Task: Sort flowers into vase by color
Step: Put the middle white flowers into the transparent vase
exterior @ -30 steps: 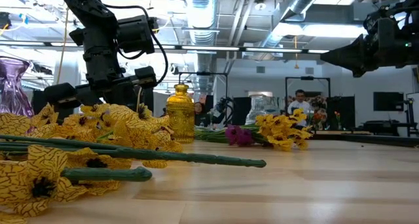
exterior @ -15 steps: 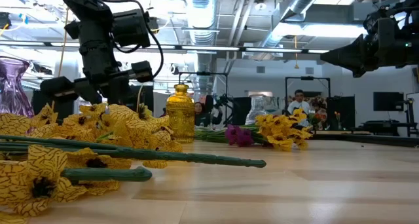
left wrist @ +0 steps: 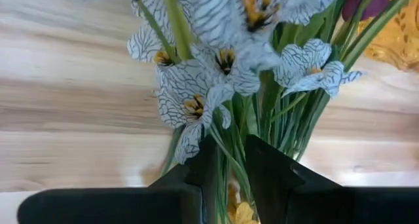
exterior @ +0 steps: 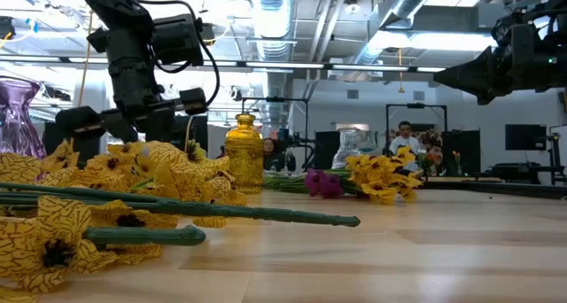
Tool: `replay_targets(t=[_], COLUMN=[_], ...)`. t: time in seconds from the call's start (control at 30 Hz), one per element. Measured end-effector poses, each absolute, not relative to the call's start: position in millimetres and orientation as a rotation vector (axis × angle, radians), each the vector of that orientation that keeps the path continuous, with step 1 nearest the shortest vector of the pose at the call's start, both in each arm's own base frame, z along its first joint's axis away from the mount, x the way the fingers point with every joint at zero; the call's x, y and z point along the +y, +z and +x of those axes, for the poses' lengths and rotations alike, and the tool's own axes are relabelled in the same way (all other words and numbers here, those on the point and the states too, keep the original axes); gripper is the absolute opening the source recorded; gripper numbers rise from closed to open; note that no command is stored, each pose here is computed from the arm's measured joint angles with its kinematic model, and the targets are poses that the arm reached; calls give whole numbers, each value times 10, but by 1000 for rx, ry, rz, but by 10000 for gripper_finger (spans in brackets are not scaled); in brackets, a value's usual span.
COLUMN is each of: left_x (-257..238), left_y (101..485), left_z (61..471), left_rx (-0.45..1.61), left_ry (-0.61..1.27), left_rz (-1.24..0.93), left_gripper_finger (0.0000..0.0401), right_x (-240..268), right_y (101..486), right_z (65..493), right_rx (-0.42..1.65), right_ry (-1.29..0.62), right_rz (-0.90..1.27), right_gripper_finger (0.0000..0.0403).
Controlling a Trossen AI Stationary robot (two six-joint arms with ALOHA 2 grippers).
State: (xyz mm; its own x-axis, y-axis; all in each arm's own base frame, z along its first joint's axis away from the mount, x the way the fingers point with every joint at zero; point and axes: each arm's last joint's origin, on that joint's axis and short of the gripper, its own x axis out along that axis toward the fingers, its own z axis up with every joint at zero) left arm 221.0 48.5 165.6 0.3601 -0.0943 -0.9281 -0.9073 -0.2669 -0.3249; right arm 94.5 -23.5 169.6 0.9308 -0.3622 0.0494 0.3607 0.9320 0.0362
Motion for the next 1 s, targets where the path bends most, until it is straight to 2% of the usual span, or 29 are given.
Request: replay_targets(t=[0.47, 0.73, 1.0], left_x=[493, 503, 500], left_y=[1636, 1634, 1681], left_z=[2194, 2192, 2178], left_rx=[889, 871, 853], left_ry=[1070, 1086, 1068], left_rz=[-1602, -1566, -1571], left_gripper_finger=[64, 5, 1], right_x=[-235, -235, -235], right_y=[1695, 1695, 1696], right_z=[945, 945, 945], right_rx=[-55, -56, -56], right_ry=[-370, -370, -370], right_rz=[27, 27, 26], right_gripper_finger=[36, 36, 36])
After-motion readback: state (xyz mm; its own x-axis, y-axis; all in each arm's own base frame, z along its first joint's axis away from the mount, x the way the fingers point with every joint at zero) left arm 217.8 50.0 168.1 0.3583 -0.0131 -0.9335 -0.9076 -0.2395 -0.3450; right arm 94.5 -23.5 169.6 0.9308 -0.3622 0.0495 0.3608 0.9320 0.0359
